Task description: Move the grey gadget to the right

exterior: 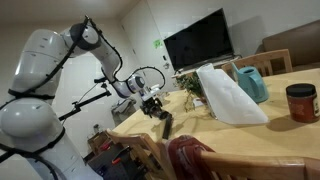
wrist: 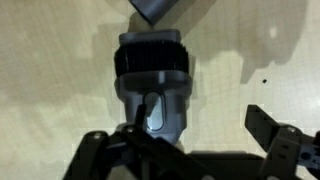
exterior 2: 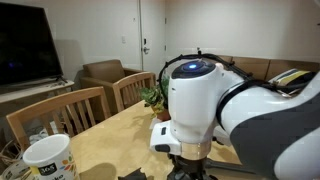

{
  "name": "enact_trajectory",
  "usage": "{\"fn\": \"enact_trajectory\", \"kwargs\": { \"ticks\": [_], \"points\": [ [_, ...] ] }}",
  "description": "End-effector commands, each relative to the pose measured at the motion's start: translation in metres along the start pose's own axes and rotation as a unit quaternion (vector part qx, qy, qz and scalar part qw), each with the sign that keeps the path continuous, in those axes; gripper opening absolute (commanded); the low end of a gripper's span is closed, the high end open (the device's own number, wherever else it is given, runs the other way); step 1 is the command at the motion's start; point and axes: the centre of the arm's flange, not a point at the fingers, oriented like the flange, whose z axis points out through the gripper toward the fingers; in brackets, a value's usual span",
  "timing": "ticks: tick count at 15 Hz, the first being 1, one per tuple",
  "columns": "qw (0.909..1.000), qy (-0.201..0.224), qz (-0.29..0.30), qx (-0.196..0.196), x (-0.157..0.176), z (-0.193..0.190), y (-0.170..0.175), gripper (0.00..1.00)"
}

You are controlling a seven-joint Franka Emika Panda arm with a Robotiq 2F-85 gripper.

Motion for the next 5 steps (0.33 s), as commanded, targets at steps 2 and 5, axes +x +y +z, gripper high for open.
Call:
{"fn": "enact_trajectory", "kwargs": {
  "ticks": [2, 5],
  "points": [
    [0.9999, -0.006, 0.006, -0.006, -0.010, -0.001, -0.013, 1.00],
    [0.9999, -0.009, 0.007, -0.006, -0.019, 0.001, -0.023, 1.00]
  ]
}}
